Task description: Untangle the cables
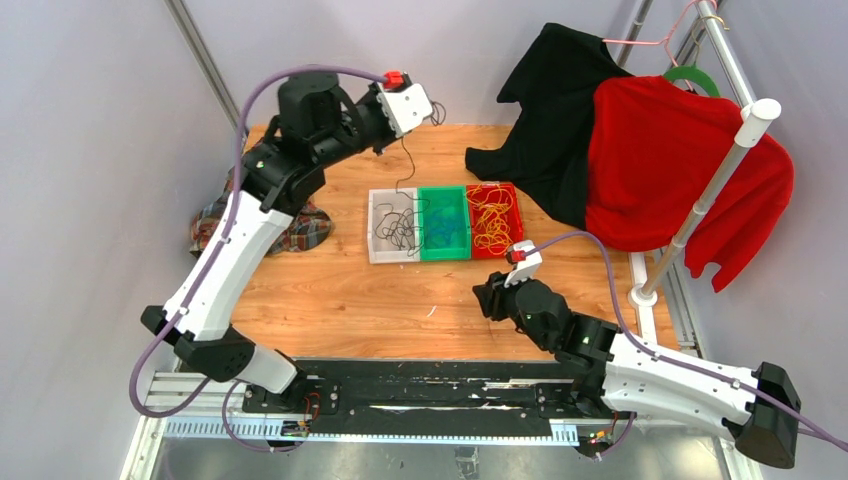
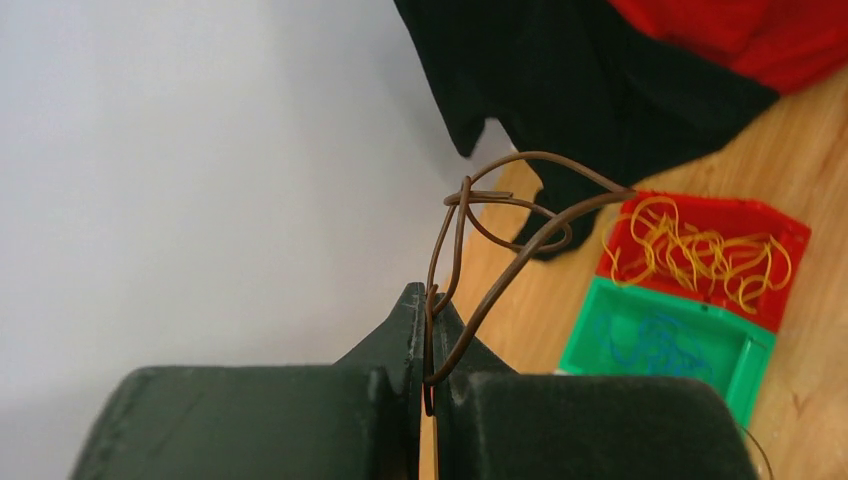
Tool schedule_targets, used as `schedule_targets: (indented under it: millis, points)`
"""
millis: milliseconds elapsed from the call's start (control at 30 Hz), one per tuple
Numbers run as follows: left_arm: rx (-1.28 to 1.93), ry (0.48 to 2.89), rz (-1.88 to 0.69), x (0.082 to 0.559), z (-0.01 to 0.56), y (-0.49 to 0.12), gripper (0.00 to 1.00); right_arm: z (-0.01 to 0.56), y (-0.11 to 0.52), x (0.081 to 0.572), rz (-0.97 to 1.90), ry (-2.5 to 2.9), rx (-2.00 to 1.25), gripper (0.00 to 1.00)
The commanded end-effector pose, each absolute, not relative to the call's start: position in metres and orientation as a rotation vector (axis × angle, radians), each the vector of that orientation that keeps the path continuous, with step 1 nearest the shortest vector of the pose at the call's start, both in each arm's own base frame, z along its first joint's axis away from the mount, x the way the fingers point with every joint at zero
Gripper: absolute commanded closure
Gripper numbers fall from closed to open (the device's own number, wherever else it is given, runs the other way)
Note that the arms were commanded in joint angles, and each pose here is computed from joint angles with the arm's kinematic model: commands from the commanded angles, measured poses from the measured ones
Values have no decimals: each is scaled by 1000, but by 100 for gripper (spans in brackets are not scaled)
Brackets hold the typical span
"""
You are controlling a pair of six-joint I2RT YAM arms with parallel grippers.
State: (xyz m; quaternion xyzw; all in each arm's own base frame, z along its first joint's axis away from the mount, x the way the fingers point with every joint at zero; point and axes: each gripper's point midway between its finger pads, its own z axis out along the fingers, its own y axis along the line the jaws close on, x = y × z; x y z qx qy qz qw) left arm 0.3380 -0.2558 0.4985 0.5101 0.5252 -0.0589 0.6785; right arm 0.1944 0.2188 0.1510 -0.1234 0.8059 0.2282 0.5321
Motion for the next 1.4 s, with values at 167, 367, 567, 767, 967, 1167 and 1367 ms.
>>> schedule_targets:
  millis: [167, 367, 567, 767, 967, 1167, 1367]
  points:
    - [1166, 1284, -31, 384, 435, -244, 100, 149, 212, 190, 570, 1914, -264, 66]
    - [1190, 1334, 0, 401, 404, -241, 100, 146, 208, 190, 554, 1919, -259, 66]
    - [1232, 1371, 31, 405, 378, -235, 100, 143, 209, 190, 550, 1927, -263, 66]
    - [1248, 1491, -11, 400, 327, -231, 100, 142, 211, 190, 552, 1932, -269, 66]
    - [1219, 1631, -38, 396, 262, -223, 100, 142, 210, 190, 549, 1933, -267, 66]
    - [1182, 1754, -67, 401, 209, -214, 100, 140, 210, 190, 541, 1941, -271, 66]
    - [1183, 1831, -60, 408, 171, -214, 100, 139, 211, 192, 530, 1947, -274, 67]
